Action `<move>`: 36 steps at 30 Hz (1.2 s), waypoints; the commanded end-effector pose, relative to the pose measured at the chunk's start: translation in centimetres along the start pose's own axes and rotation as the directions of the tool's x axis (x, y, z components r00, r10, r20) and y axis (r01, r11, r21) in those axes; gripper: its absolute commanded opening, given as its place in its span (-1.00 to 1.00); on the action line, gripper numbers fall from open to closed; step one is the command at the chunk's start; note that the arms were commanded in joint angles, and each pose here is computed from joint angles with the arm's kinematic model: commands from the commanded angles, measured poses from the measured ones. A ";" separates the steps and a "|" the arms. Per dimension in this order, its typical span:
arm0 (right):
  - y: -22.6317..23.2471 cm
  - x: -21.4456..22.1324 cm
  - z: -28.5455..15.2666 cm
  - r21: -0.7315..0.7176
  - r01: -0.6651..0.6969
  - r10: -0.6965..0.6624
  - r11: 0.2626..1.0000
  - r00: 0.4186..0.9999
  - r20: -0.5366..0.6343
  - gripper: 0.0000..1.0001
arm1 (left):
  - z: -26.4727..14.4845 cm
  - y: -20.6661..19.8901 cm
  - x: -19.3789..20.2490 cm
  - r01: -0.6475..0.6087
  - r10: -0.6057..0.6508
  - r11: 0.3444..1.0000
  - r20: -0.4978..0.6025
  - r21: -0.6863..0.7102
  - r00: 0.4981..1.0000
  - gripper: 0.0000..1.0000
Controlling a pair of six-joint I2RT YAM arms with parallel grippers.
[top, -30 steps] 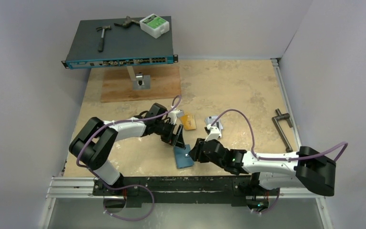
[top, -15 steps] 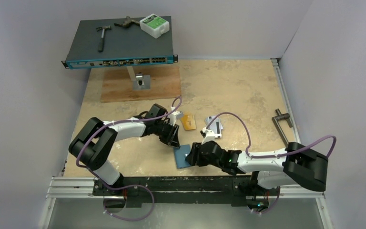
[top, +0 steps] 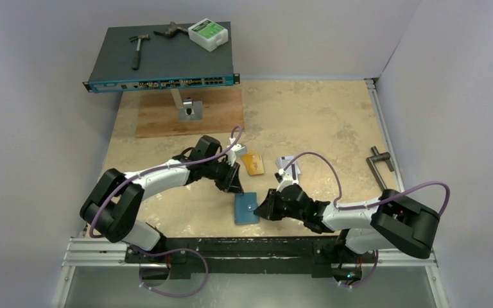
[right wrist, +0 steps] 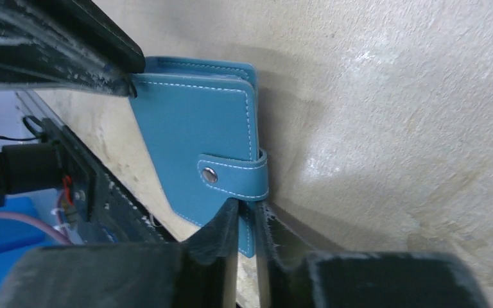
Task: Put the credit cards into the card holder
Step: Pick up the card holder from the center of the board.
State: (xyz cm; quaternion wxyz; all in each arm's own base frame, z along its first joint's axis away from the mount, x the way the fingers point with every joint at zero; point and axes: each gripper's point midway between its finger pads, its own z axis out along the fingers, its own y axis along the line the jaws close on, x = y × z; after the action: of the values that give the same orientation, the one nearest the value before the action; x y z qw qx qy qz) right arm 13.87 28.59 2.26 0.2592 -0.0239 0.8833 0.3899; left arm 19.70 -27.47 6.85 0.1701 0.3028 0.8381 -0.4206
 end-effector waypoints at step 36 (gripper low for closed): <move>11.5 -10.5 -7.4 -0.327 0.175 -0.045 0.929 0.928 0.370 -1.00 | -6.8 -6.6 -5.1 0.017 -0.154 0.872 0.241 0.489 0.958 0.57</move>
State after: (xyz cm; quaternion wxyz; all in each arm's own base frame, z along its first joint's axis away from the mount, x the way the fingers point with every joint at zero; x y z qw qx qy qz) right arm 15.48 29.00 14.70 0.3914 -0.0678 0.7767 0.4888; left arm 20.02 -26.80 13.02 0.1630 0.1952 0.7528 -0.6071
